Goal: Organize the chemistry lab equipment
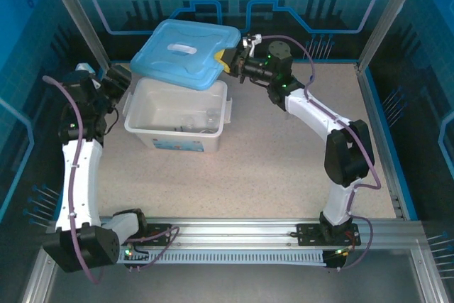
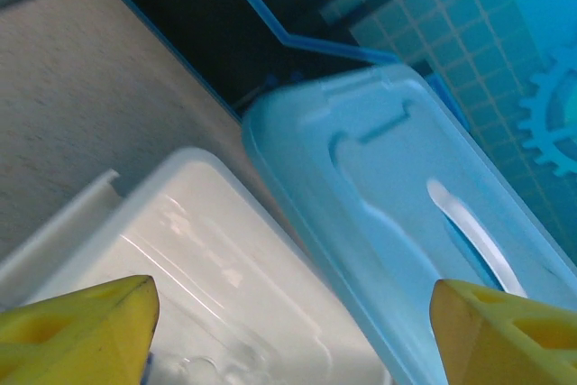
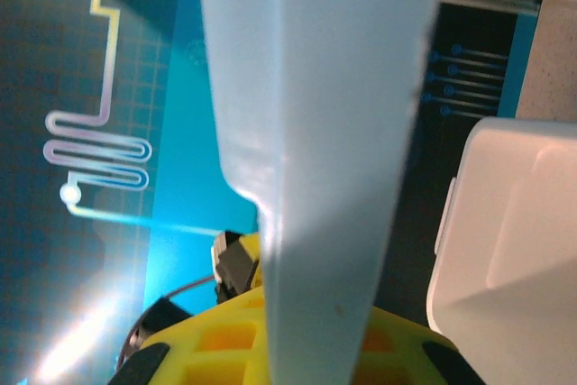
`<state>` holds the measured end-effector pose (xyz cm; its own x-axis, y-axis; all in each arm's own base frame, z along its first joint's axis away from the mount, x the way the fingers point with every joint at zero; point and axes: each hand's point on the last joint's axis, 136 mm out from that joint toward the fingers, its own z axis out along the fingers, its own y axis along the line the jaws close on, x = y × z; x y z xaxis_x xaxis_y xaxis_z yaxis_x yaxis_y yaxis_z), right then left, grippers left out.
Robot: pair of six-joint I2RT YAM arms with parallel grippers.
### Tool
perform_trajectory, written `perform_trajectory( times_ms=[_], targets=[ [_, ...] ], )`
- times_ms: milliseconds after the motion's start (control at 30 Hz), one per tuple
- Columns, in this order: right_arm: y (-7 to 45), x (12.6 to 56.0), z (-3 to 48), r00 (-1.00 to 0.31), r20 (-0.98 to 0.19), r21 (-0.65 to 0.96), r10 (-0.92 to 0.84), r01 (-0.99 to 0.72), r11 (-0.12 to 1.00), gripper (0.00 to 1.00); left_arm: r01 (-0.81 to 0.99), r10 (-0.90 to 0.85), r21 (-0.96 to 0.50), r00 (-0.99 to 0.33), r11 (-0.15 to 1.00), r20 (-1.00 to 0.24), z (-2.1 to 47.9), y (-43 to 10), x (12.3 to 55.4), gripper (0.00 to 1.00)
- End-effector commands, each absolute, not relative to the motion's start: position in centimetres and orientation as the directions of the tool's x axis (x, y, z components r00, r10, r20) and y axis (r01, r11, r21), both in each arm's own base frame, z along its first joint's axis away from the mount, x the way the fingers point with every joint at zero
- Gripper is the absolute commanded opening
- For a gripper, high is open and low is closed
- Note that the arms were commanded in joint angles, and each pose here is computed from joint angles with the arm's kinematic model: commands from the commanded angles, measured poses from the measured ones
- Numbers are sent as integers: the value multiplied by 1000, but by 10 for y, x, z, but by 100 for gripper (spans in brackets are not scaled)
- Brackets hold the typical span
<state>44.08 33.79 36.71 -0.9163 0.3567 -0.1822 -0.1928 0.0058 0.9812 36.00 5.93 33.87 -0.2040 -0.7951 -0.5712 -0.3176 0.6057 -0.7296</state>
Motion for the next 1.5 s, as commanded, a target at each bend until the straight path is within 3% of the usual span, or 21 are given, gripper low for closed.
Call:
perform_trajectory(
  times_ms=[0,667,1033,1467],
  targets=[
    [324,411,405,-919,-289,950,269,-310,-40,6,-386,-770,-674,-199,630,-606,330,76,354,80],
    [337,369,354,-983,-183,974,36,-186,-127,8,-443,-808,-681,-226,583,-544,273,87,356,78],
    [349,362,315,-993,-115,990,-19,-112,-91,8,-476,-817,-672,-228,568,-529,259,100,354,78],
    [357,368,294,-996,-79,994,-32,-77,-78,8,-550,-856,-656,-325,516,-401,207,87,353,77]
  ],
)
